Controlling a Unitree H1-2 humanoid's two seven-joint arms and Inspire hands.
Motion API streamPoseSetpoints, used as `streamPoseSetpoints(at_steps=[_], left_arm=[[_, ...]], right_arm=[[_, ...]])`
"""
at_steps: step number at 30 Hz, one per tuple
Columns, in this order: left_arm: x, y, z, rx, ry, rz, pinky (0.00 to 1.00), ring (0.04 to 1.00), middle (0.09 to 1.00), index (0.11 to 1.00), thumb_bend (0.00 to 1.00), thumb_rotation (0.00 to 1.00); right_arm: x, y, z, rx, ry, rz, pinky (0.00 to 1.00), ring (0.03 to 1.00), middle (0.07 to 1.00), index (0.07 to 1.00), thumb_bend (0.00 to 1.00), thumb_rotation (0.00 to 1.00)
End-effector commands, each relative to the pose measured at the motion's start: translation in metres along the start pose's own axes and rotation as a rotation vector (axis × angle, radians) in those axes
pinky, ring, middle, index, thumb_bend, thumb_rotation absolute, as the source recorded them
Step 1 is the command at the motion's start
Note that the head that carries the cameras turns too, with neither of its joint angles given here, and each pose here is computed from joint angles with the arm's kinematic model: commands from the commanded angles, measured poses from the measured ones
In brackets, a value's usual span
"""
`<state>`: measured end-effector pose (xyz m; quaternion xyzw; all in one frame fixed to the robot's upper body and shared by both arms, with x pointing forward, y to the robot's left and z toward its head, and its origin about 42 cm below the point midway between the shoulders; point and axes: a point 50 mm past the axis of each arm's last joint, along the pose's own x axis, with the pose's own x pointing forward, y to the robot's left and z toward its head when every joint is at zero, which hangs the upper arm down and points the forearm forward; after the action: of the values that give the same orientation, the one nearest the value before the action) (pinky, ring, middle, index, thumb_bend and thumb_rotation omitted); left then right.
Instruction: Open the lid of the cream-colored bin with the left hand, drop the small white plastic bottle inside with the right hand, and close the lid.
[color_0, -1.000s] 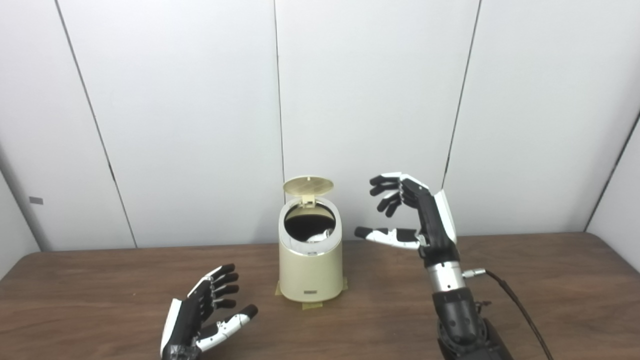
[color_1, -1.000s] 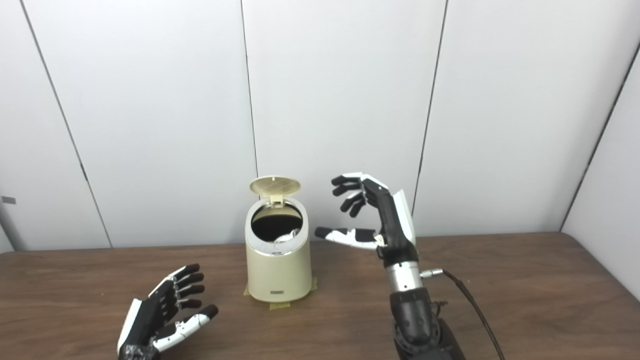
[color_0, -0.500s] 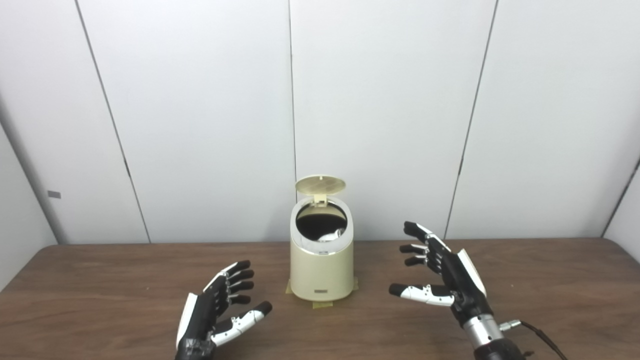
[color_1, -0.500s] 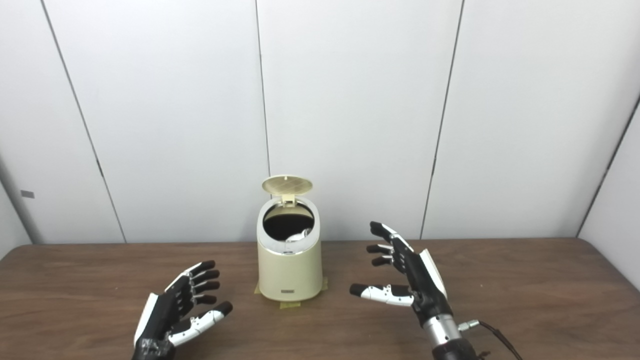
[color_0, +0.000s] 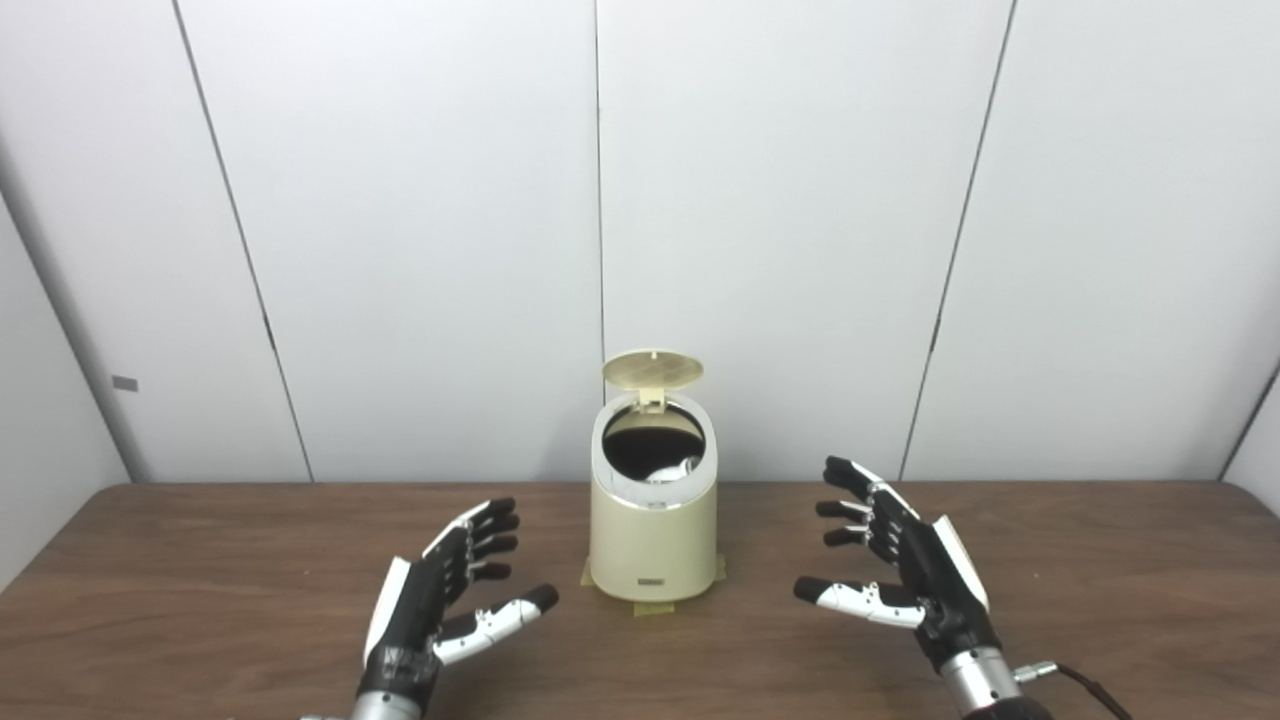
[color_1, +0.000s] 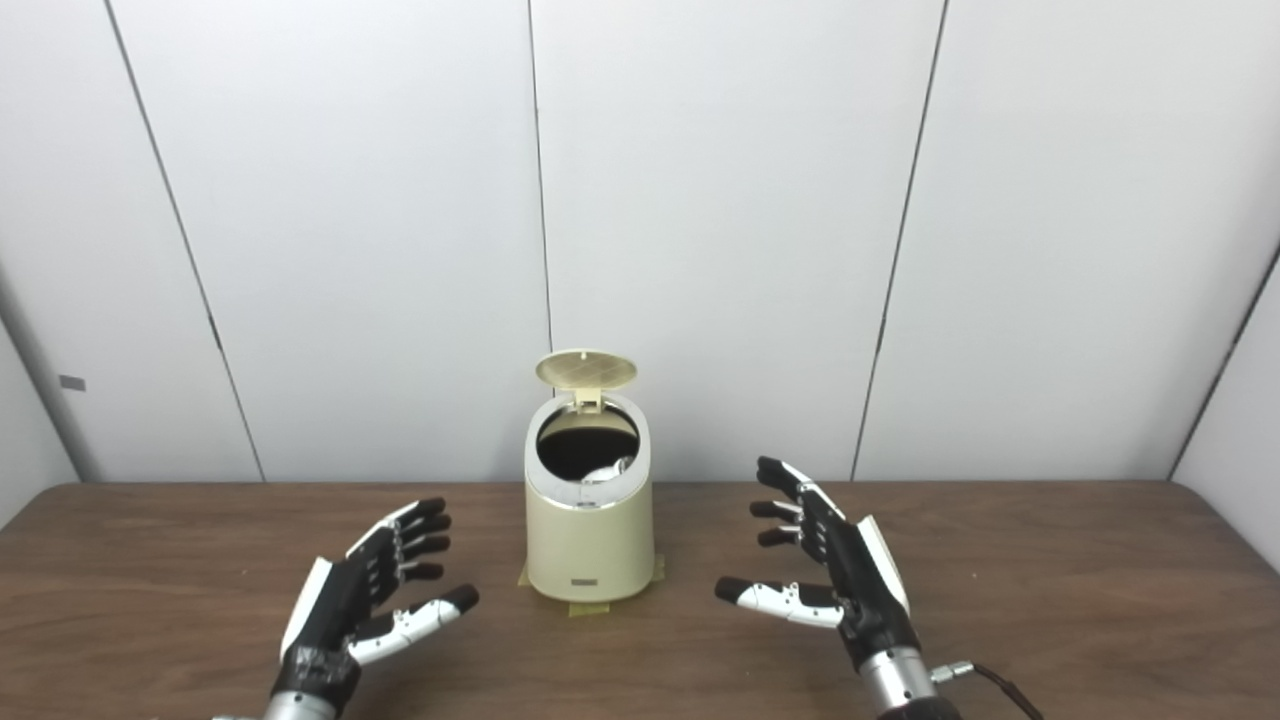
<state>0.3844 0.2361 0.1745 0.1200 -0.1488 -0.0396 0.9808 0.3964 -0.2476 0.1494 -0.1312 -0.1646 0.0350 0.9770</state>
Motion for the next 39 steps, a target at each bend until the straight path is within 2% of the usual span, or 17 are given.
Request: streamPoseSetpoints(at_steps=[1,4,7,12,17,20,22,25,29,35,39], left_arm=[[0.046,0.008,0.053,0.038,-0.163,-0.003,0.74,0.840,0.870,0.888,0.90,0.25],[0.072,0.011,0.078,0.110,-0.193,-0.027,0.75,0.876,0.901,0.908,0.91,0.27],[0.091,0.011,0.096,0.162,-0.210,-0.042,0.81,0.932,0.919,0.921,0.95,0.26],[0.114,0.011,0.112,0.224,-0.232,-0.047,0.91,0.976,0.942,0.956,0.99,0.34],[0.134,0.007,0.129,0.282,-0.264,-0.094,0.91,0.997,0.979,0.971,1.00,0.38],[0.141,0.004,0.137,0.353,-0.267,-0.137,0.95,1.000,0.998,0.977,1.00,0.39],[0.144,0.001,0.141,0.414,-0.274,-0.178,0.97,1.000,1.000,0.975,1.00,0.42],[0.147,-0.001,0.144,0.472,-0.273,-0.234,0.98,1.000,0.958,0.923,1.00,0.45],[0.148,-0.005,0.145,0.543,-0.283,-0.267,0.98,0.998,0.915,0.869,1.00,0.47],[0.151,-0.011,0.142,0.643,-0.267,-0.318,1.00,1.000,0.952,0.898,1.00,0.52],[0.151,-0.015,0.141,0.700,-0.257,-0.354,1.00,1.000,0.952,0.900,1.00,0.51]], right_arm=[[0.010,-0.005,0.013,0.004,-0.076,-0.012,0.62,0.754,0.862,0.854,0.88,0.28],[0.010,-0.004,0.013,-0.006,-0.069,-0.012,0.62,0.748,0.857,0.850,0.87,0.28],[0.010,-0.002,0.016,-0.011,-0.059,-0.012,0.63,0.750,0.855,0.849,0.87,0.28],[0.011,0.001,0.018,-0.005,-0.055,-0.002,0.64,0.758,0.858,0.848,0.86,0.27],[0.010,0.003,0.020,0.002,-0.042,0.000,0.62,0.756,0.865,0.855,0.86,0.26],[0.010,0.003,0.018,0.003,-0.045,0.001,0.61,0.756,0.867,0.856,0.85,0.25],[0.010,0.003,0.017,0.001,-0.049,0.001,0.60,0.757,0.866,0.854,0.85,0.26],[0.010,0.002,0.017,-0.011,-0.051,-0.002,0.60,0.750,0.858,0.848,0.86,0.27],[0.010,0.001,0.019,-0.011,-0.058,-0.003,0.60,0.750,0.854,0.846,0.85,0.27],[0.010,0.002,0.021,-0.011,-0.057,-0.009,0.61,0.750,0.852,0.848,0.86,0.27],[0.009,0.001,0.021,-0.017,-0.056,-0.010,0.61,0.752,0.850,0.848,0.85,0.27]])
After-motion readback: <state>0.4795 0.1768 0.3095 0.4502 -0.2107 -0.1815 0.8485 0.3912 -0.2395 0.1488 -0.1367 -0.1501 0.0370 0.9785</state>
